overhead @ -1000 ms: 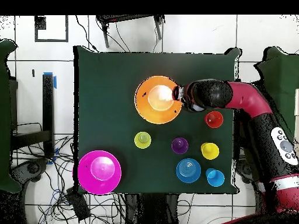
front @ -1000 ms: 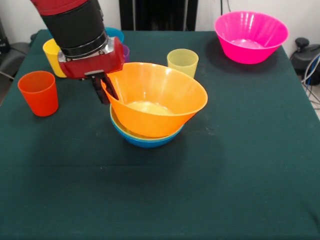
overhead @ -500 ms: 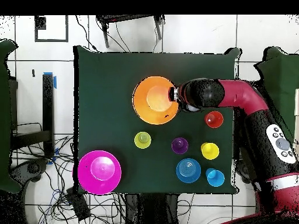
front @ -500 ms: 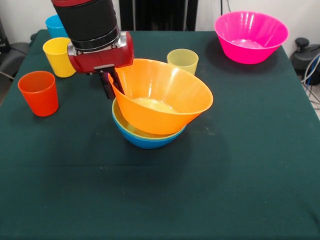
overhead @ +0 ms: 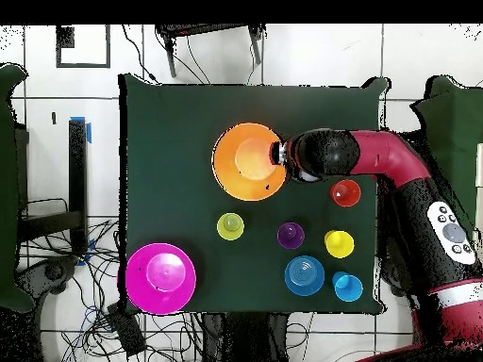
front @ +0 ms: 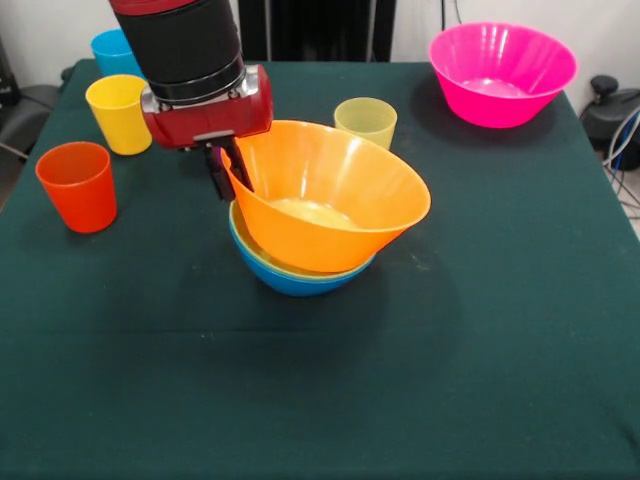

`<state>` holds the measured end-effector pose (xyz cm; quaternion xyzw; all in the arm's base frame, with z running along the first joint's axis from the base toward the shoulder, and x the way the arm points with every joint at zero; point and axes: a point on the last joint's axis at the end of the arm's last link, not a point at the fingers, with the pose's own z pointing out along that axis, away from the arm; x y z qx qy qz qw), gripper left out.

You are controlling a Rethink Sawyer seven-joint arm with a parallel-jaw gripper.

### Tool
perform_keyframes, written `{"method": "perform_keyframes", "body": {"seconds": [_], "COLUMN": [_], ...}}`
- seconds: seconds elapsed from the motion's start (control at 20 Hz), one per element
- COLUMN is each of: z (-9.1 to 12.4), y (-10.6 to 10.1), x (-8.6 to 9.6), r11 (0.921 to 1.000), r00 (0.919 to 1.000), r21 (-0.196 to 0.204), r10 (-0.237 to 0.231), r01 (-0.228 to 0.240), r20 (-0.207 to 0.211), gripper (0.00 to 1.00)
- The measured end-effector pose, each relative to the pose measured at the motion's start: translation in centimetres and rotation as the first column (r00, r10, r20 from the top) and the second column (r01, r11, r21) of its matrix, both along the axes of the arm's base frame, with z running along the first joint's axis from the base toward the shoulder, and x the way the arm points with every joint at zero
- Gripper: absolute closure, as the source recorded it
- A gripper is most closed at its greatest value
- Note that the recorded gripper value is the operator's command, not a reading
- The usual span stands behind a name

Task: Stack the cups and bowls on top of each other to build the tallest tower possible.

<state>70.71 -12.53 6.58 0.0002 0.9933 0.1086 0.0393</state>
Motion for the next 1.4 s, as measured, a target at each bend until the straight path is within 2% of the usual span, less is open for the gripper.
{"method": "perform_keyframes", "body": {"seconds": [0.7, 0.75, 1.0, 1.25, 1.4], "z": [-1.3, -1.3, -1.4, -1.3, -1.3], "y": [0.5, 0.5, 0.4, 0.4, 0.5], "x": [-0.4, -0.3, 0.0, 0.6, 0.7], "r11": [0.9998, 0.9998, 0.9998, 0.9997, 0.9997], "r00": [1.0000, 1.0000, 0.9998, 0.9978, 0.9974], "r21": [0.019, 0.018, 0.017, 0.016, 0.015], "r10": [-0.002, -0.002, -0.008, -0.017, -0.018], "r01": [0.002, 0.002, 0.008, 0.017, 0.017], "r20": [-0.009, -0.007, 0.019, 0.063, 0.070], "gripper": [1.00, 0.00, 0.00, 0.00, 0.00]}}
